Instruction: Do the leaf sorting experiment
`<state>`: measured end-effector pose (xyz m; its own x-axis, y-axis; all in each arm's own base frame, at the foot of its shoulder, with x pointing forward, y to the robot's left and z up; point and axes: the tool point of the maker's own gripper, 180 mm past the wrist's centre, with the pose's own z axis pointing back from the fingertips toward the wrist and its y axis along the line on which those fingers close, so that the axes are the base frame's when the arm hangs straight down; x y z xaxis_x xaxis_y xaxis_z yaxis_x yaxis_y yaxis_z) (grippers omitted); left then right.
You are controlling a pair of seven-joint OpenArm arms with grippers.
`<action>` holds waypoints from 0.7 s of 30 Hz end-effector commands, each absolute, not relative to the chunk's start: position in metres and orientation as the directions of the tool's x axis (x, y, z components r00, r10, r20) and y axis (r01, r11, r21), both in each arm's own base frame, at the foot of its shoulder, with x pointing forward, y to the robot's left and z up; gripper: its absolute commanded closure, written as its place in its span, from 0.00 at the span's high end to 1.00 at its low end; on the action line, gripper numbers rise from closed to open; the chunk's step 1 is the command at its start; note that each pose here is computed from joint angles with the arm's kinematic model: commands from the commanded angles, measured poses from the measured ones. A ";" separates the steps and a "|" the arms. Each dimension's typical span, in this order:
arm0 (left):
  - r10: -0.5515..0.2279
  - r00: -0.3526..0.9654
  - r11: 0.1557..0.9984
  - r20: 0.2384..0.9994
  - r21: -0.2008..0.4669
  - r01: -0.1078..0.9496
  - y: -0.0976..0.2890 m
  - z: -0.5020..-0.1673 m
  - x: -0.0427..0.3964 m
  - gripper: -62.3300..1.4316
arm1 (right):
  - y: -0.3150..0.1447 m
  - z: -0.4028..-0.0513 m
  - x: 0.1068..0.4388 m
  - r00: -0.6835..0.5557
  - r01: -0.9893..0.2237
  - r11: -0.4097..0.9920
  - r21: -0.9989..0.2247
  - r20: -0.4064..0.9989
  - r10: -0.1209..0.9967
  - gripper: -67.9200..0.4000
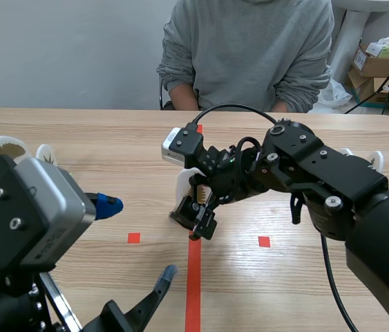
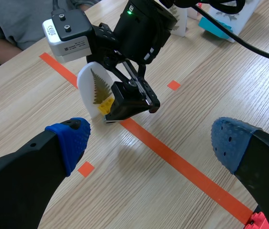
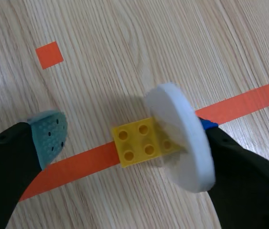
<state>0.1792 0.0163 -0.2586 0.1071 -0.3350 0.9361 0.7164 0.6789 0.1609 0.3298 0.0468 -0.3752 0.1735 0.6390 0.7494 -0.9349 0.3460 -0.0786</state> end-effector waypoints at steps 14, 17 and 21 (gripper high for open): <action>-0.316 0.102 0.685 0.943 0.152 0.712 0.015 -0.254 0.179 0.87 | 0.045 -0.362 0.343 0.149 -0.926 0.359 -0.114 0.764 0.628 0.16; -0.316 0.102 0.685 0.943 0.152 0.712 0.015 -0.254 0.179 0.87 | 0.045 -0.362 0.343 0.149 -0.926 0.359 -0.114 0.764 0.628 0.08; -0.316 0.102 0.685 0.943 0.152 0.712 0.015 -0.254 0.179 0.87 | 0.045 -0.362 0.344 0.150 -0.926 0.361 -0.113 0.765 0.626 0.03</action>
<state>0.1792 0.0163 -0.2586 0.1071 -0.3350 0.9361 0.7164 0.6789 0.1609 0.3324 0.0425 -0.3761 0.1783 0.6423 0.7454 -0.9295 0.3585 -0.0866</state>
